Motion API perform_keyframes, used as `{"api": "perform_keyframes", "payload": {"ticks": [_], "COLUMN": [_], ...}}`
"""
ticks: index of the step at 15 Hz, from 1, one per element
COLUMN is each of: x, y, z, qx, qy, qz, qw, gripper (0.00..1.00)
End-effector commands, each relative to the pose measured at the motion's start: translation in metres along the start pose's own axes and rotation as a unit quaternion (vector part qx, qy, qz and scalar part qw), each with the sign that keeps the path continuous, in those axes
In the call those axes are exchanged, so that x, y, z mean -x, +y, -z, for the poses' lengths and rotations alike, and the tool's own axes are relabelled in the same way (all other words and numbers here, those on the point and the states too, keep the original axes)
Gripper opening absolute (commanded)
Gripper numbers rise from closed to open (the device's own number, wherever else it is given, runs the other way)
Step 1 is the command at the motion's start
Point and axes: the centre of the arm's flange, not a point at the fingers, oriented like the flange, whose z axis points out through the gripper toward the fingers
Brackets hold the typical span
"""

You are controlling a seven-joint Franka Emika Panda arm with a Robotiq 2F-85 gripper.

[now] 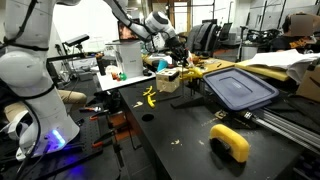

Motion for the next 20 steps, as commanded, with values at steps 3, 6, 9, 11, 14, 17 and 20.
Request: {"api": "perform_keyframes", "payload": {"ticks": [3,6,9,11,14,17,20], "x": [-0.0009,0.0009,0.0027,0.0038,0.0052,0.0064,0.0062], "y": [0.0003,0.0004,0.0002,0.0002,0.0006,-0.0003,-0.0007], "z": [-0.0014,-0.0029,-0.0043,-0.0056,-0.0072,-0.0074,-0.0053], "qx": [-0.009,-0.009,-0.008,-0.008,-0.008,-0.010,-0.014], "qy": [0.005,0.004,0.003,0.003,0.000,-0.002,-0.004], "qz": [-0.022,-0.024,-0.027,-0.026,-0.026,-0.026,-0.028], "qw": [0.9997,0.9997,0.9996,0.9996,0.9996,0.9996,0.9995], "gripper": [0.04,0.04,0.04,0.04,0.04,0.04,0.04]}}
